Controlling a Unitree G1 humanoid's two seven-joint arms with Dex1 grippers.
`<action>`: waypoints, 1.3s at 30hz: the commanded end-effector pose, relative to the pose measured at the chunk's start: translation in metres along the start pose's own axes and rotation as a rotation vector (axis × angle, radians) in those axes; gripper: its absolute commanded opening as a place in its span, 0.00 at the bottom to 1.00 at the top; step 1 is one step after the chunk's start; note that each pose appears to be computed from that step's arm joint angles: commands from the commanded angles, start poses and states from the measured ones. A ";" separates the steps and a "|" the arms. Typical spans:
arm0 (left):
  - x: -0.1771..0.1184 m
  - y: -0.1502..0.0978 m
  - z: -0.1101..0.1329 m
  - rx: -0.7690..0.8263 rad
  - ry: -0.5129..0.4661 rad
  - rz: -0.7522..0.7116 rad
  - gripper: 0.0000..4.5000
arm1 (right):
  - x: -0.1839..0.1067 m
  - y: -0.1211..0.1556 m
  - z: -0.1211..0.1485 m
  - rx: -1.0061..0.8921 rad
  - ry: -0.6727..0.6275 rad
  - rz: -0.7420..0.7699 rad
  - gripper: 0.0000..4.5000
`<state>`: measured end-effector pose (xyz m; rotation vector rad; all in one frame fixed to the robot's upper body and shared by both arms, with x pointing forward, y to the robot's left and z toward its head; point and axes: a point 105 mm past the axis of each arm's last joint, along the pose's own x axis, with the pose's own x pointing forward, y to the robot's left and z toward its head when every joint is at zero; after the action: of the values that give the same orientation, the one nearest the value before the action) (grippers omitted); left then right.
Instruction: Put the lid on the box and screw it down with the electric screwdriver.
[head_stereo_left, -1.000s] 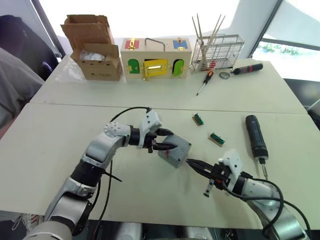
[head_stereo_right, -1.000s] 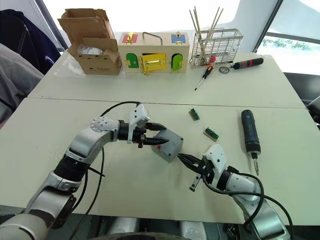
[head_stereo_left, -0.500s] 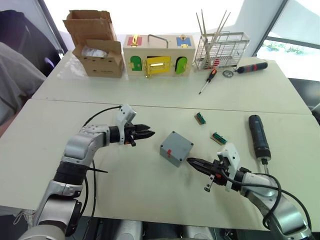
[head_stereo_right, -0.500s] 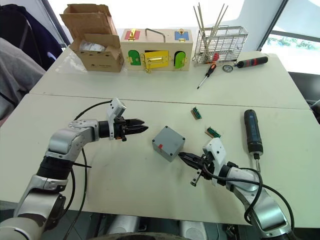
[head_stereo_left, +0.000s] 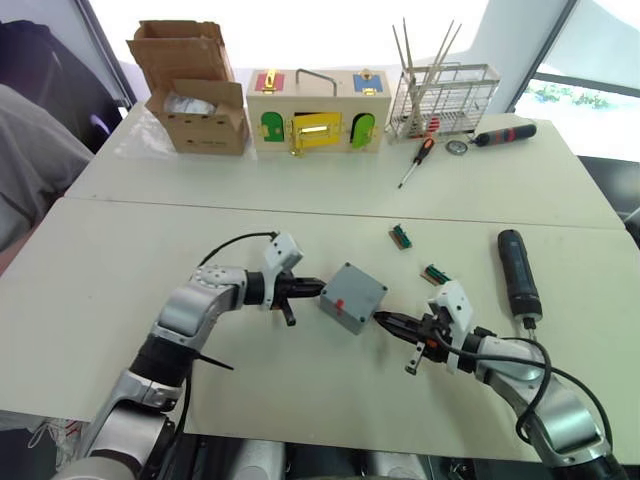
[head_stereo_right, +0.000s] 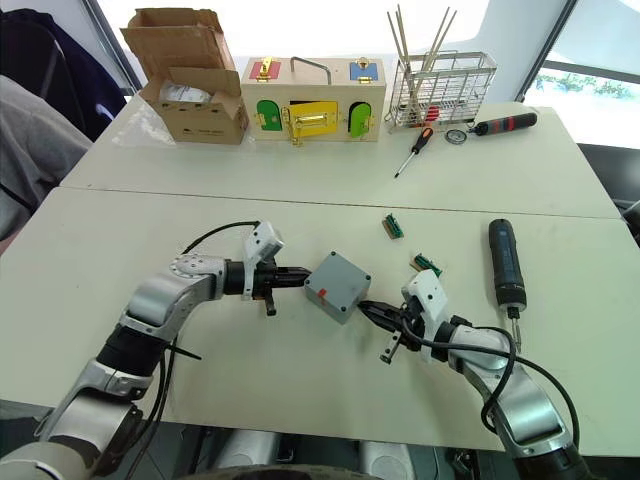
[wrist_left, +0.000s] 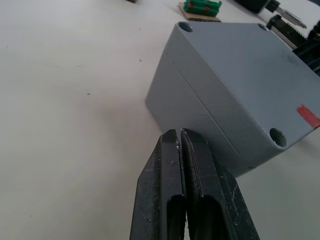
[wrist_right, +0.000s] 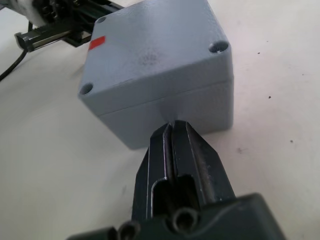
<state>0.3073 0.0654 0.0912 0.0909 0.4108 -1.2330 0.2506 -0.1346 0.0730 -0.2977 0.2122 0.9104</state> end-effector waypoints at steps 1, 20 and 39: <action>0.004 -0.028 0.003 0.009 -0.008 -0.121 0.02 | 0.004 -0.005 0.013 -0.060 -0.051 -0.001 0.00; 0.002 0.002 0.006 -0.009 -0.066 0.084 0.02 | 0.025 -0.001 0.020 -0.065 -0.092 0.047 0.00; -0.006 -0.004 0.002 -0.027 -0.050 0.069 0.02 | 0.026 -0.015 0.023 -0.087 -0.106 -0.024 0.00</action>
<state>0.3088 0.0798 0.0825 0.0669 0.4296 -1.0923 0.2772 -0.1232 0.0745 -0.3292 0.1501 0.8989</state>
